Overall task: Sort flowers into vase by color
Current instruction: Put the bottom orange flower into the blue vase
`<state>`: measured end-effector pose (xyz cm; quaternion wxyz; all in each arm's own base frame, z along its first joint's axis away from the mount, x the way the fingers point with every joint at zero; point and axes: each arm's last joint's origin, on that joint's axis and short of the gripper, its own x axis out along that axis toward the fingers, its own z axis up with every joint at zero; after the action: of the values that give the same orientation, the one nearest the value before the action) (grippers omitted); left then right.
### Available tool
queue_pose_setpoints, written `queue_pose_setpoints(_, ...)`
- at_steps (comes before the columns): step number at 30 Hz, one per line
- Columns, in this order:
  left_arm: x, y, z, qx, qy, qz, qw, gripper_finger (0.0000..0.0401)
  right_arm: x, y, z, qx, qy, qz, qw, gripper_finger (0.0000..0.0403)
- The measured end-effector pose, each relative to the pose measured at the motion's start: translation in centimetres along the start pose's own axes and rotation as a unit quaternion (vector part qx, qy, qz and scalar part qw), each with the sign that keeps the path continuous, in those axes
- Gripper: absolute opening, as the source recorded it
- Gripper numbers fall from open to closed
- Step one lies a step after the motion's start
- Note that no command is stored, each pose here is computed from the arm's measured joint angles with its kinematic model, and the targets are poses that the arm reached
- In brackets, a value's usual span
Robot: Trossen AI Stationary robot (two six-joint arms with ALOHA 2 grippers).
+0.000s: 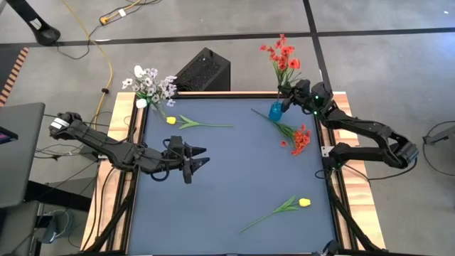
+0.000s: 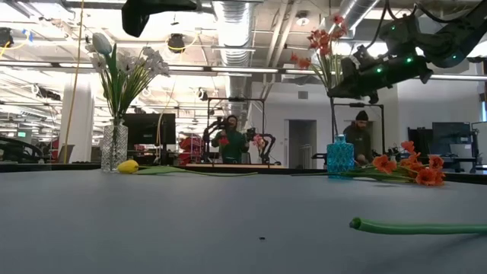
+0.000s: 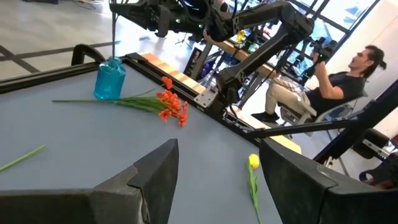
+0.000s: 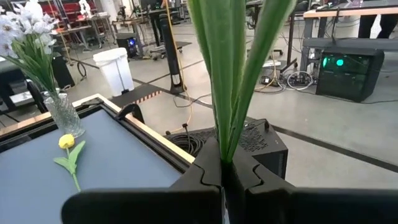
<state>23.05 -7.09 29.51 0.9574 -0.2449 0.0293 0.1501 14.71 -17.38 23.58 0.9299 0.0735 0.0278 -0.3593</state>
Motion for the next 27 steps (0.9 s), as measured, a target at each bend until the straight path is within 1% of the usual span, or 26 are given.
queue_pose_setpoints(5, 0.0, 0.0, 0.0, 0.002, 0.000, 0.000, 1.000, 0.0212, 0.0, 0.0, -0.4, -0.010, 0.020, 0.000, 1.000, 0.0021)
queue_pose_setpoints(11, 0.0, 0.0, 0.0, 0.001, 0.000, 0.000, 1.000, 0.0212, 0.0, -0.1, -0.8, -0.019, 0.041, -0.015, 0.999, 0.0022)
queue_pose_setpoints(22, 0.0, 0.0, 0.0, 0.004, 0.000, 0.000, 1.000, 0.0212, -0.1, -0.1, -1.5, -0.001, 0.074, -0.016, 0.997, 0.0053)
queue_pose_setpoints(27, 0.0, 0.0, 0.0, 0.010, 0.000, 0.000, 1.000, 0.0212, -0.2, -0.2, -2.1, 0.004, 0.105, -0.017, 0.994, 0.0078)
